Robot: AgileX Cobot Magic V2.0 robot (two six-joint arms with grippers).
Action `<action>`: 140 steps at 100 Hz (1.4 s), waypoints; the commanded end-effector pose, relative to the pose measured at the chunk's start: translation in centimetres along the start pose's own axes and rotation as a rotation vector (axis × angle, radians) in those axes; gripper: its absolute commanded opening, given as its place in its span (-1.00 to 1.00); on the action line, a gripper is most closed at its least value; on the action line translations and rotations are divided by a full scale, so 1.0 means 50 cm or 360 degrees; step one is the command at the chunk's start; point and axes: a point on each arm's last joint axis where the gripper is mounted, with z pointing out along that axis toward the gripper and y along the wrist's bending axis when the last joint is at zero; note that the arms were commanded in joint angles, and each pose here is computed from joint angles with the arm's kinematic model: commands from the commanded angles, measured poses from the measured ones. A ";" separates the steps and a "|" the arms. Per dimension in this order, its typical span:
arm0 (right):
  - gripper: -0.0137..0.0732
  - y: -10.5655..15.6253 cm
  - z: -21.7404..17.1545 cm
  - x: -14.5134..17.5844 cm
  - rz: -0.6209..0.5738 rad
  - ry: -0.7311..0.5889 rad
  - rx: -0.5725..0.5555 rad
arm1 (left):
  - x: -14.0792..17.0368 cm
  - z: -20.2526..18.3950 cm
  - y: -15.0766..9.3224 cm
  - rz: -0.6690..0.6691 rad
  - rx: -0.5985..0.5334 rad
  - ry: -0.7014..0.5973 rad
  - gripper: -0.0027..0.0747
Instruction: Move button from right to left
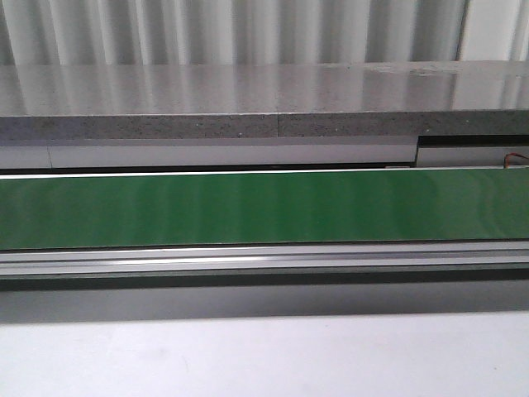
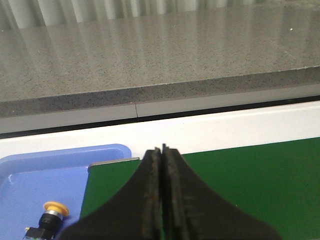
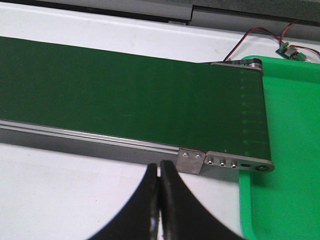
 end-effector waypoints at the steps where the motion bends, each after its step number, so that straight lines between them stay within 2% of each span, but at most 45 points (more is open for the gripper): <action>1: -0.84 -0.003 -0.008 -0.025 -0.0018 -0.0136 0.0024 | -0.015 -0.014 0.007 -0.0043 -0.0086 -0.0155 -0.98; 23: -0.84 -0.003 -0.008 -0.025 -0.0018 -0.0136 0.0024 | 0.027 -0.038 0.005 -0.0059 -0.0132 -0.0340 -0.98; 56: -0.84 -0.003 -0.008 -0.025 -0.0018 -0.0136 0.0024 | 0.123 -0.063 -0.007 -0.0121 -0.0113 -0.0385 -0.98; 81: -0.84 -0.003 -0.008 -0.025 -0.0018 -0.0136 0.0024 | 0.172 -0.076 -0.013 -0.0135 -0.0115 -0.0479 -0.98; 140: -0.84 -0.003 -0.008 -0.025 -0.0018 -0.0136 0.0024 | 0.175 -0.083 -0.012 -0.0159 -0.0126 -0.0491 -0.98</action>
